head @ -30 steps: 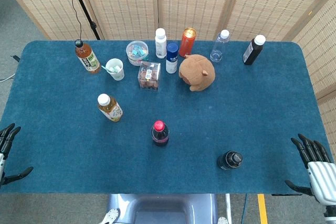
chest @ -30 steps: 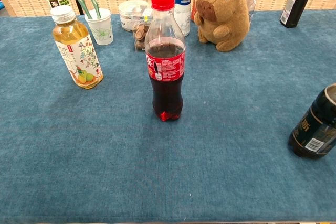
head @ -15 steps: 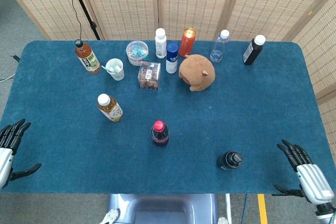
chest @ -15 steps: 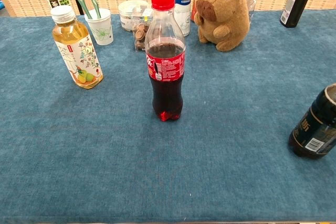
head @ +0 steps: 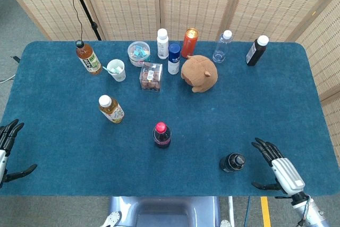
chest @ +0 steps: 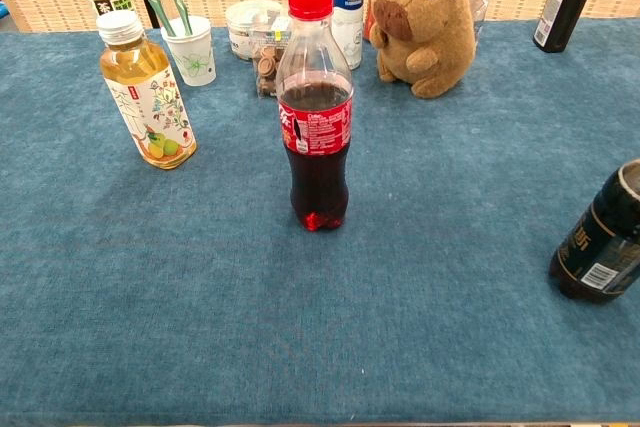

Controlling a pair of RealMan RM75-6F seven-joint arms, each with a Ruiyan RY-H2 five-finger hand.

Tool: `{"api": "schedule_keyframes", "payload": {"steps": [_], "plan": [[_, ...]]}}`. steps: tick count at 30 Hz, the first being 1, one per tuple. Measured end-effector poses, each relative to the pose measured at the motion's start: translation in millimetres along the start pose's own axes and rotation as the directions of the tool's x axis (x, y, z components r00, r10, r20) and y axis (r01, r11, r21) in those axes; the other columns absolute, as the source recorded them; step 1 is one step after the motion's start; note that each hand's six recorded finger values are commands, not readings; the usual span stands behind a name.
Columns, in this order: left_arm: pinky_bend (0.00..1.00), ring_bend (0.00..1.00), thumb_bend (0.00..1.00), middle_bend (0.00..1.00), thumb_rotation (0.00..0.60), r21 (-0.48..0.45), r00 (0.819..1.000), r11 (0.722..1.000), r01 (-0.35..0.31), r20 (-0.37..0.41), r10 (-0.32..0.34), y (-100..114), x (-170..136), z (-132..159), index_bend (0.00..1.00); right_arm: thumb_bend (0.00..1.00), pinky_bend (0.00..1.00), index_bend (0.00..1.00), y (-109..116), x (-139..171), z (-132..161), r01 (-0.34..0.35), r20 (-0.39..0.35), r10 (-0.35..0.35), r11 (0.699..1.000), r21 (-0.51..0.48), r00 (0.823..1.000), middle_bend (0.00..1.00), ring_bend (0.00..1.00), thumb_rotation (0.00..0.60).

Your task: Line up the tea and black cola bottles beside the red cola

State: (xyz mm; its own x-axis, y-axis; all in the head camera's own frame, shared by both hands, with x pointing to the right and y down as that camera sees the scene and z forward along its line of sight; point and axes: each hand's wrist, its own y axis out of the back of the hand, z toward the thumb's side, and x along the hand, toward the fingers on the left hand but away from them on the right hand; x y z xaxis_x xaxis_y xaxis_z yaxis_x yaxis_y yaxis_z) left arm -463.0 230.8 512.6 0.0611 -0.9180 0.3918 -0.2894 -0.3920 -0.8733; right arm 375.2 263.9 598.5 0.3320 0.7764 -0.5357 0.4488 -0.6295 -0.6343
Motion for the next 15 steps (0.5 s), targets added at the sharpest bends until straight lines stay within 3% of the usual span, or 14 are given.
{"api": "schedule_keyframes", "payload": {"steps": [6, 10, 15], "plan": [[0.00, 0.00, 0.03, 0.00, 0.600, -0.007, 1.000, 1.000, -0.003, -0.006, 0.003, 1.8, 0.5, -2.6, 0.00, 0.00, 0.01, 0.00, -12.2, -11.0, 6.1, -0.038, -0.019, 0.037, 0.996, -0.075, 0.999, 0.00, 0.00, 0.600], [0.00, 0.00, 0.03, 0.00, 0.600, -0.010, 1.000, 1.000, -0.005, -0.012, 0.005, 2.0, 0.7, -4.1, 0.00, 0.00, 0.12, 0.00, -23.3, -24.6, 13.0, -0.035, -0.042, 0.030, 0.991, -0.127, 0.999, 0.00, 0.01, 0.600], [0.00, 0.00, 0.03, 0.00, 0.600, -0.014, 1.000, 1.000, -0.006, -0.018, 0.006, 2.4, 1.3, -4.9, 0.00, 0.00, 0.28, 0.01, -38.3, -42.8, 15.7, -0.016, -0.044, 0.010, 0.991, -0.134, 0.999, 0.06, 0.20, 0.600]]}}
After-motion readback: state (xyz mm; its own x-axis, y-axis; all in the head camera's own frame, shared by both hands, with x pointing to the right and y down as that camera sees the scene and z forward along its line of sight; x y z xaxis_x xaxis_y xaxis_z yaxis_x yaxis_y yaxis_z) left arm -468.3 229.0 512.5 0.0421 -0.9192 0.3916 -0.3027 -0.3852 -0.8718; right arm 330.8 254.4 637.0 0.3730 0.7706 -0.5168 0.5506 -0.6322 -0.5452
